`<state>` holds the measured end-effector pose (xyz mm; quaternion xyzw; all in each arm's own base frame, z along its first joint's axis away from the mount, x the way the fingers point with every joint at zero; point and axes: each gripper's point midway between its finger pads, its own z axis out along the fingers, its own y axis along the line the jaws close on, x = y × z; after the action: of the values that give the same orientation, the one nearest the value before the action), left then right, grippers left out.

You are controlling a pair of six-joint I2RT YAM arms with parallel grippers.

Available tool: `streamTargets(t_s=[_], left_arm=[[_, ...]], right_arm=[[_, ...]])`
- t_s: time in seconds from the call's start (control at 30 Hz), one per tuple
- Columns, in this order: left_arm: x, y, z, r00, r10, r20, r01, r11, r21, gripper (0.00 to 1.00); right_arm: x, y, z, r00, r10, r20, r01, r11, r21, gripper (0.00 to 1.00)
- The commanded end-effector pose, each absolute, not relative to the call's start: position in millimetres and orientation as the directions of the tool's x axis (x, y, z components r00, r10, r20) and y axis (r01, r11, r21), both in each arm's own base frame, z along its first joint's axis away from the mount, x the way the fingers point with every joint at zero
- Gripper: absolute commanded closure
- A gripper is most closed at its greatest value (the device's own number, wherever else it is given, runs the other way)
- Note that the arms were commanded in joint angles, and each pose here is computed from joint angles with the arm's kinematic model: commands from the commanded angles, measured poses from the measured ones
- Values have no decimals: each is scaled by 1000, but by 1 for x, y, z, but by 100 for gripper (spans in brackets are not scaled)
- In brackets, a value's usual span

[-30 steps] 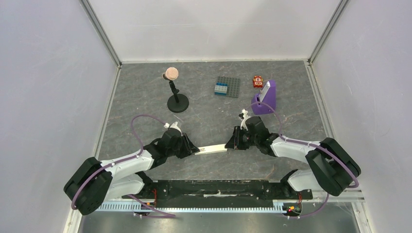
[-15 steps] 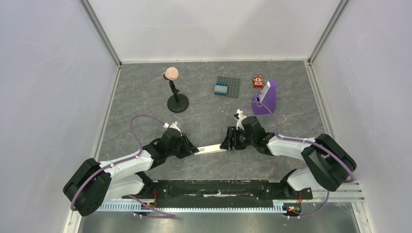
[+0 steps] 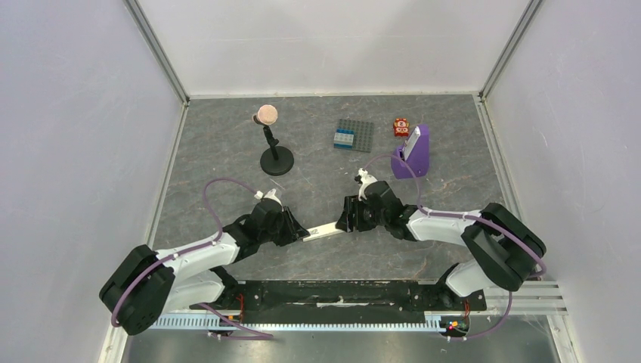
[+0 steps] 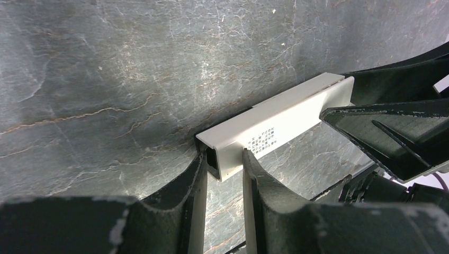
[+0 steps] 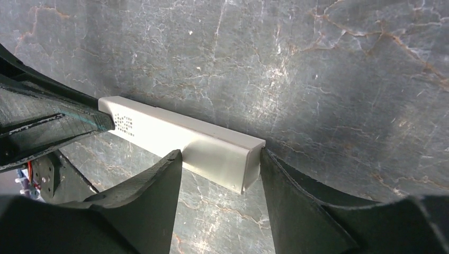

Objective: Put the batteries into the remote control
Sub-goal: Load the battery cover into the remote control.

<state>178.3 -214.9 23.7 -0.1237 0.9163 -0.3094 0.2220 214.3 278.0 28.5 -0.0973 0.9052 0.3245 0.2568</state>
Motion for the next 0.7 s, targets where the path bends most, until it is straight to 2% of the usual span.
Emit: streamTargets(t_s=[0.0,0.1,0.2,0.5,0.67], left_arm=[[140,-174,-30,-927,-257,-274,-128,901,-414,69],[140,-178,-30,-930,-248,-272,-114,897,-427,67],[140,-183,-29,-934,-237,-267,-100,891,-442,64],[142,-190,-28,-936,-223,-271,-83,891,-446,54],[141,-188,-30,-933,-243,-265,-108,893,-438,59]], right_arm=[[187,252,-22,-892,-121,-436,-315,857,408,41],[184,252,-24,-886,-135,-443,-328,858,395,32],[183,255,-24,-880,-151,-451,-347,853,391,30],[176,247,-40,-874,-211,-438,-373,869,325,31],[171,245,-45,-875,-228,-427,-383,866,322,38]])
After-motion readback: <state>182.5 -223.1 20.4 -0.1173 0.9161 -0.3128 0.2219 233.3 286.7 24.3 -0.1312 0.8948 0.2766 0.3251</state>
